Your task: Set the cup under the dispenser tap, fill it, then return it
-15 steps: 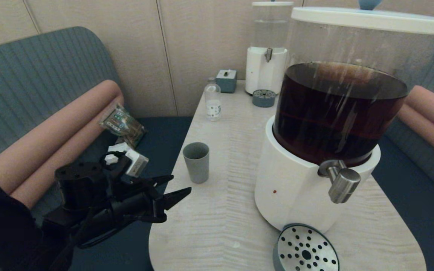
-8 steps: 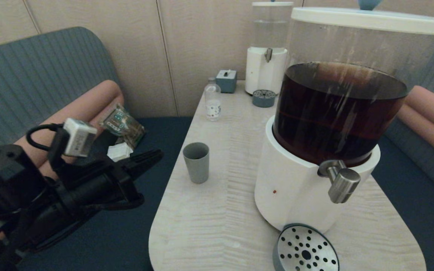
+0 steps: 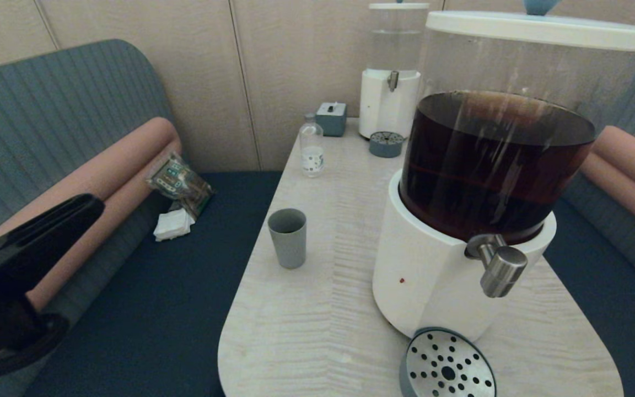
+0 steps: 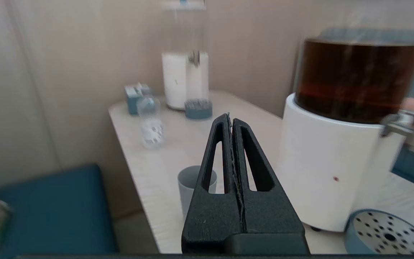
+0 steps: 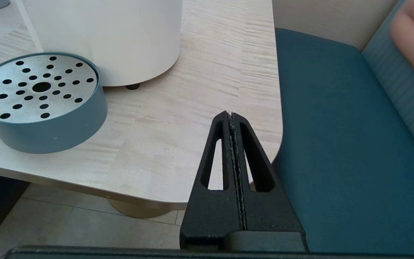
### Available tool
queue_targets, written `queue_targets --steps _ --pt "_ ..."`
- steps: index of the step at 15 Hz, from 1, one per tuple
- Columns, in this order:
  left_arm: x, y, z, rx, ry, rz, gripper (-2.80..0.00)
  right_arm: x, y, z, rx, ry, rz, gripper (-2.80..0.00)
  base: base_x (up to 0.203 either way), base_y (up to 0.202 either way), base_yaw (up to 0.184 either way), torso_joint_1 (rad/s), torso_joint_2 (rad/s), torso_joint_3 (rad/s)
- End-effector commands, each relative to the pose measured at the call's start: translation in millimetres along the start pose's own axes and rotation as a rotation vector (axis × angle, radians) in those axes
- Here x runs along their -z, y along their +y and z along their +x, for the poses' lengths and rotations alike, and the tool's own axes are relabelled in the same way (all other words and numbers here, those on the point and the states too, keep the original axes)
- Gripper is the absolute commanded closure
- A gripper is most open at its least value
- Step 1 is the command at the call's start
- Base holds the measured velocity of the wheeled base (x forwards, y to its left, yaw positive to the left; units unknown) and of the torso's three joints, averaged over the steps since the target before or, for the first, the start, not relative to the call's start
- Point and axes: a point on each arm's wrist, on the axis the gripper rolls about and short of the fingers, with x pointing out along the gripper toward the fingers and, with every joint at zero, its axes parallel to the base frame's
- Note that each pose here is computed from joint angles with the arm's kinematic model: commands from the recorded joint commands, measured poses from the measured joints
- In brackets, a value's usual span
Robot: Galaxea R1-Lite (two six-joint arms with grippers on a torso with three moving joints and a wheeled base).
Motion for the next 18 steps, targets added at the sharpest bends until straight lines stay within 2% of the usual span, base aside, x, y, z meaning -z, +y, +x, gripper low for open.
queue_targets --steps 1,5,7,9,15,16,17,18 --pt "-14.7 -14.0 -40.1 -0.007 -0.115 0.059 0.00 2.7 0.3 0.4 -0.001 0.006 -0.001 0.00 0.000 0.000 0.000 0.000 0.00 0.000" --pt "-33.6 -37.8 -92.6 -0.025 -0.322 0.165 0.00 2.6 0.3 0.4 -0.001 0.005 -0.001 0.00 0.000 0.000 0.000 0.000 0.00 0.000" --pt "-42.9 -49.8 -113.3 -0.027 -0.418 0.191 0.00 2.5 0.3 0.4 -0.001 0.005 -0.001 0.00 0.000 0.000 0.000 0.000 0.00 0.000" --pt "-44.4 -59.4 -130.9 -0.030 -0.474 0.206 0.00 2.6 0.3 0.4 -0.001 0.005 -0.001 0.00 0.000 0.000 0.000 0.000 0.00 0.000" --pt "-20.7 -72.3 -157.9 -0.053 -0.478 0.235 0.00 2.5 0.3 0.4 -0.001 0.005 -0.001 0.00 0.000 0.000 0.000 0.000 0.00 0.000" --pt "-16.0 -73.7 -161.7 -0.057 -0.464 0.233 0.00 2.7 0.3 0.4 -0.001 0.006 -0.001 0.00 0.000 0.000 0.000 0.000 0.00 0.000" --pt "-9.0 -72.6 -162.2 -0.075 -0.414 0.236 0.00 2.5 0.3 0.5 -0.001 0.006 -0.001 0.00 0.000 0.000 0.000 0.000 0.00 0.000" --pt "-7.3 -71.9 -161.7 -0.088 -0.397 0.263 0.00 2.5 0.3 0.4 -0.001 0.005 -0.001 0.00 0.000 0.000 0.000 0.000 0.00 0.000"
